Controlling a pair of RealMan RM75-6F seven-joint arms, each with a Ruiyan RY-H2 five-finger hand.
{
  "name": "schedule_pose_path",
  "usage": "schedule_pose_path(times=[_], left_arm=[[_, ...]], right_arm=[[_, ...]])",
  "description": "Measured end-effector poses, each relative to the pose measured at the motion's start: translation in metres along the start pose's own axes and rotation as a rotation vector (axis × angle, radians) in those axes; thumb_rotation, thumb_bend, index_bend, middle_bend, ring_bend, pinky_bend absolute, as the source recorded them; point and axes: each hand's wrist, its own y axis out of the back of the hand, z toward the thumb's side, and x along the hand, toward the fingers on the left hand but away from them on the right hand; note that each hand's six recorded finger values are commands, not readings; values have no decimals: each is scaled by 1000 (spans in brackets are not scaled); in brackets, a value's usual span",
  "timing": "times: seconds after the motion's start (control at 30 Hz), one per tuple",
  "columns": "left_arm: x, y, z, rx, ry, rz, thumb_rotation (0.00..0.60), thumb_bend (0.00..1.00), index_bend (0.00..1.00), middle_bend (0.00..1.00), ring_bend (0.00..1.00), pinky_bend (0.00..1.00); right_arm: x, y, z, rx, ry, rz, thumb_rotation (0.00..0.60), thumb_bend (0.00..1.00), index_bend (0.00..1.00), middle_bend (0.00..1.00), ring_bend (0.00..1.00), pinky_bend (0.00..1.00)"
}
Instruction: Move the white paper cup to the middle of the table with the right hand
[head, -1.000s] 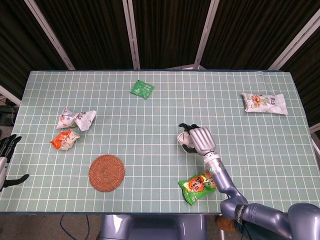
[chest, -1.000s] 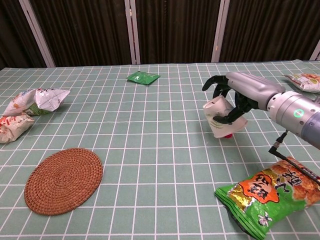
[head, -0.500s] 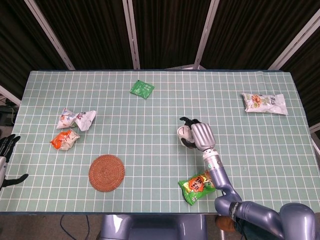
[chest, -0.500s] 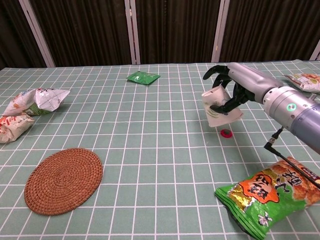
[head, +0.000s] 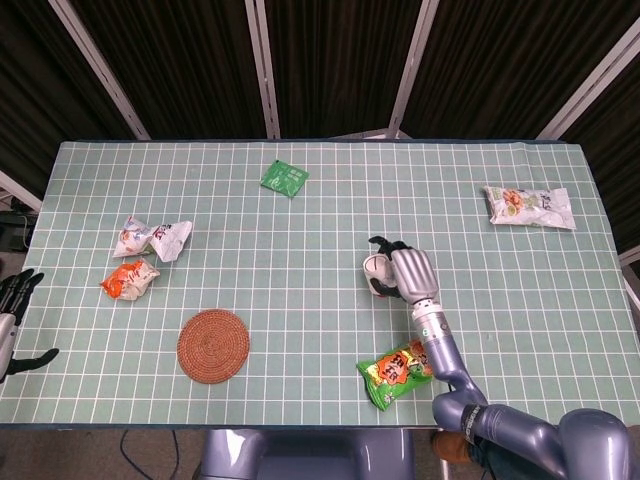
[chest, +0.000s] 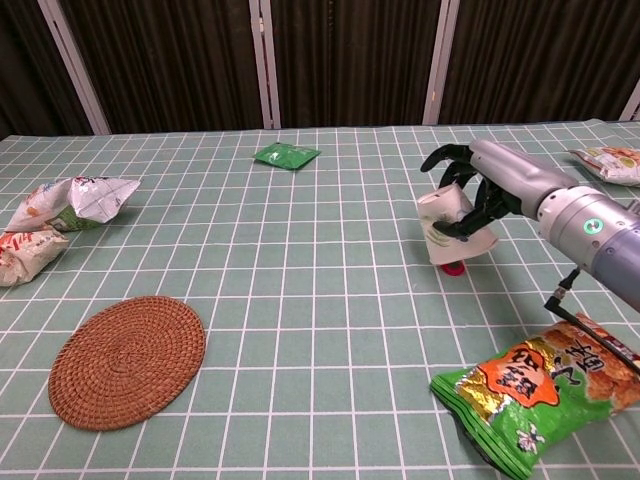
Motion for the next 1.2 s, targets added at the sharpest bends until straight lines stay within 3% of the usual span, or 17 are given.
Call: schedule_pose_path(times=[0.13,0.2,0.3,0.77,0.97,1.2], left_arm=[[0,0,-1,-1,3,0,600,0,0,0,0,0],[1,0,-1,-1,4,-1,600,0,0,0,0,0],[1,0,-2,-3,7,-3,600,0,0,0,0,0],[-2,1,1,-9,-3,-5,600,0,0,0,0,0],[-4,3,2,-15,-10,-1,600,0,0,0,0,0],[-5,5,1,-20,-12,1,600,0,0,0,0,0]], right_arm=[[-1,-2,4,-10,2,-1,600,224,130,335,225,378],[0,-3,5,-13,7,3,600,184,37,217,129,279],[1,-5,7,-31,17,23,600,131,0,124,54,213],[18,-7,17,-45,75,82,600,127,0,116,44,235],[25,-1,24,-26,97,69,600,129,0,116,79,272],[34,3,30,-4,119,71,600,129,0,114,68,243]])
